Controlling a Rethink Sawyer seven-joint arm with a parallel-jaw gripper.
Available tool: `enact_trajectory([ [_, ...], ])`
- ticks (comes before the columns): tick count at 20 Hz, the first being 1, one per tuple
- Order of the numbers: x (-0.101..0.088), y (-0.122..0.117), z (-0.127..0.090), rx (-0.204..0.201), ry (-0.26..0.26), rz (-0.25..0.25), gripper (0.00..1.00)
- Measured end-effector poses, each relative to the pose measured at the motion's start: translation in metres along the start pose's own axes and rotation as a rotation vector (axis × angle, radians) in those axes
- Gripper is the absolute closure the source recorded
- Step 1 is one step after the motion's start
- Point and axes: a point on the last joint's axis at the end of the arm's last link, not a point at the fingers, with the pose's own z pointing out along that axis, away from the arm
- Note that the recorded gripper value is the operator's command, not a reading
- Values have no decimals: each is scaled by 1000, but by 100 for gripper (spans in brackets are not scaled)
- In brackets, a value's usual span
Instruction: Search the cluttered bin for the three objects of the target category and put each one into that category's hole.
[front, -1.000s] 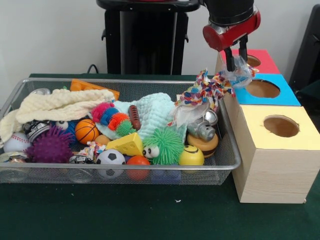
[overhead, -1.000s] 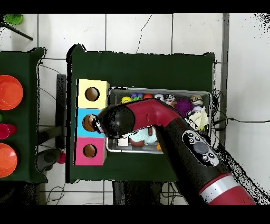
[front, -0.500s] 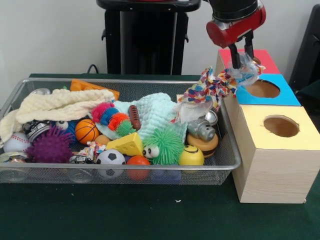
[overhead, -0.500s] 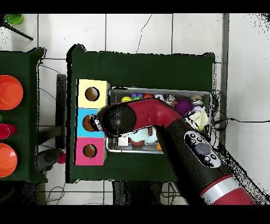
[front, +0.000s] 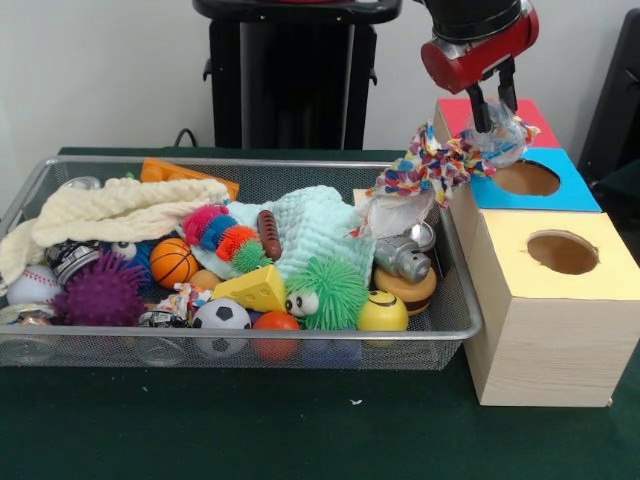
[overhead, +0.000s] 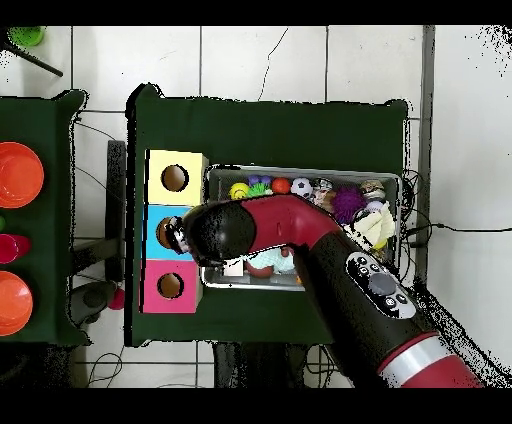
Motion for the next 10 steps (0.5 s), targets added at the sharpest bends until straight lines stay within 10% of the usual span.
enact_trajectory([
  [10,6,9,11,-31,23,4,100],
])
